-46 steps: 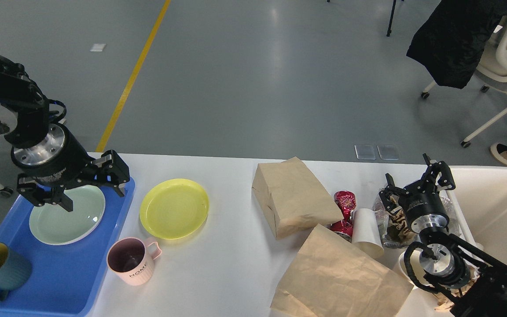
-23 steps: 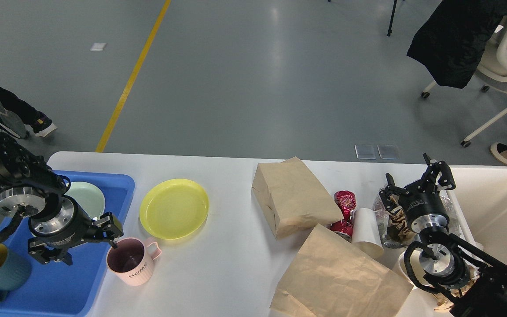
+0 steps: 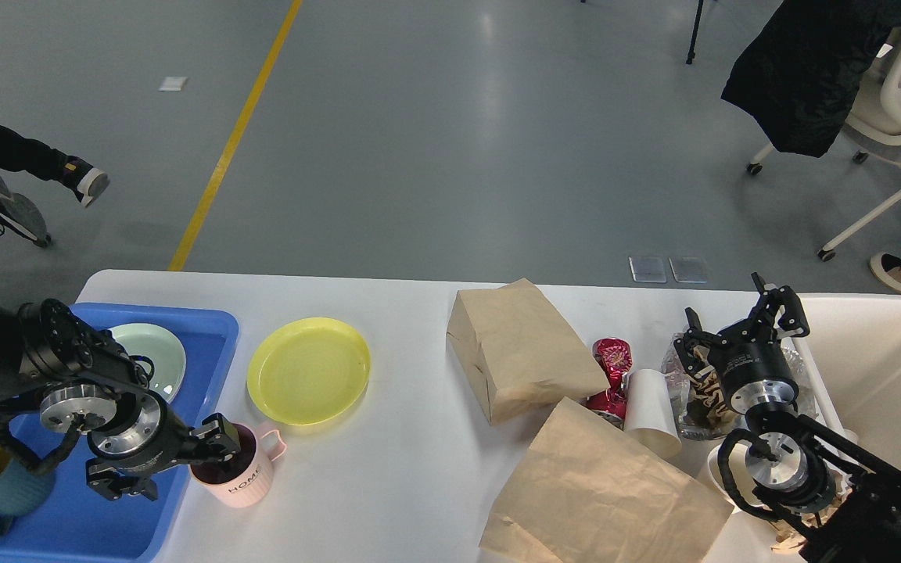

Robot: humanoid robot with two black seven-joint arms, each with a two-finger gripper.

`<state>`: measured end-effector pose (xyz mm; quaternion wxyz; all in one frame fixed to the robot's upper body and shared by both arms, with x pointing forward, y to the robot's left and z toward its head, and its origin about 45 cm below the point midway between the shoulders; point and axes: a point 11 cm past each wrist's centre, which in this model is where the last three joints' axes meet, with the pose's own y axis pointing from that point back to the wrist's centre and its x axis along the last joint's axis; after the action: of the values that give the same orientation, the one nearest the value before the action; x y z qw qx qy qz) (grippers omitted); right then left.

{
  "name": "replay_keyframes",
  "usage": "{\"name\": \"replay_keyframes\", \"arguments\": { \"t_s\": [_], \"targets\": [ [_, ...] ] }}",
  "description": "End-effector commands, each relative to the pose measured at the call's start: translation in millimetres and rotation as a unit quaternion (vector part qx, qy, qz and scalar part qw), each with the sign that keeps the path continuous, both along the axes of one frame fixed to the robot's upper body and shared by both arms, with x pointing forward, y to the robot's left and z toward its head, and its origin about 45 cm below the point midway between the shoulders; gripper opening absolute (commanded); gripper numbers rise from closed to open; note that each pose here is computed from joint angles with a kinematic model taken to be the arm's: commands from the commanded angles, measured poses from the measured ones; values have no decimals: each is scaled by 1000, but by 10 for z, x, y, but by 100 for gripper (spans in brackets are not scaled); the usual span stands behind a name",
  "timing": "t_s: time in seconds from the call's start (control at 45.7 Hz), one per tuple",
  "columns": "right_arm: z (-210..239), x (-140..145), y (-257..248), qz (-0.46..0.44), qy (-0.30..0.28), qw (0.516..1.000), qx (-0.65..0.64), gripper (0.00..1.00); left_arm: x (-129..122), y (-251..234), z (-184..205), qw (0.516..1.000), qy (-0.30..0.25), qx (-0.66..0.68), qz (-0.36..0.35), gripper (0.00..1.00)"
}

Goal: Tidy desktop
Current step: 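Reach the left gripper to the pink mug and grasp it, then lift the pink mug with the left gripper over the green plate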

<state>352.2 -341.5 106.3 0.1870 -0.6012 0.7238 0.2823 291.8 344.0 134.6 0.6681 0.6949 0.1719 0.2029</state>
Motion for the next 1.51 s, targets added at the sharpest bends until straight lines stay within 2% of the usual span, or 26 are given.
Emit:
{"name": "replay_keyframes", "arguments": {
  "t_s": [0.0, 0.066, 0.197, 0.306, 0.503, 0.569, 0.635, 0.832, 1.007, 1.313, 1.488],
  "targets": [
    [4, 2, 4, 1, -1, 1000, 0, 100, -5, 45, -72, 1000, -16, 14, 4, 91],
    [4, 2, 4, 1, -1, 1000, 0, 100, -8, 51, -93, 1000, -21, 17, 5, 89],
    [4, 2, 4, 1, -1, 1000, 0, 100, -21, 4, -128, 1000, -19, 10, 5, 72],
    [4, 2, 4, 1, -1, 1000, 0, 100, -27, -27, -144, 1000, -18, 6, 5, 64],
    [4, 2, 4, 1, -1, 1000, 0, 100, -48, -14, -187, 1000, -15, 4, 9, 39],
    [4, 2, 4, 1, -1, 1000, 0, 100, -49, -44, -196, 1000, -14, -2, 9, 27],
    [4, 2, 4, 1, -1, 1000, 0, 100, -49, -39, -198, 1000, -14, -2, 11, 23],
    [4, 2, 4, 1, -1, 1000, 0, 100, -47, -9, -219, 1000, -13, -2, 14, 4],
    [4, 2, 4, 1, -1, 1000, 0, 100, -36, -31, -217, 1000, -15, -5, 14, 0],
    [4, 2, 4, 1, -1, 1000, 0, 100, -28, -42, -159, 1000, -9, -13, 13, 0],
    [1, 1, 0, 0, 0, 1000, 0, 100, 140, -20, 309, 999, -1, -39, 12, 0]
  ]
}}
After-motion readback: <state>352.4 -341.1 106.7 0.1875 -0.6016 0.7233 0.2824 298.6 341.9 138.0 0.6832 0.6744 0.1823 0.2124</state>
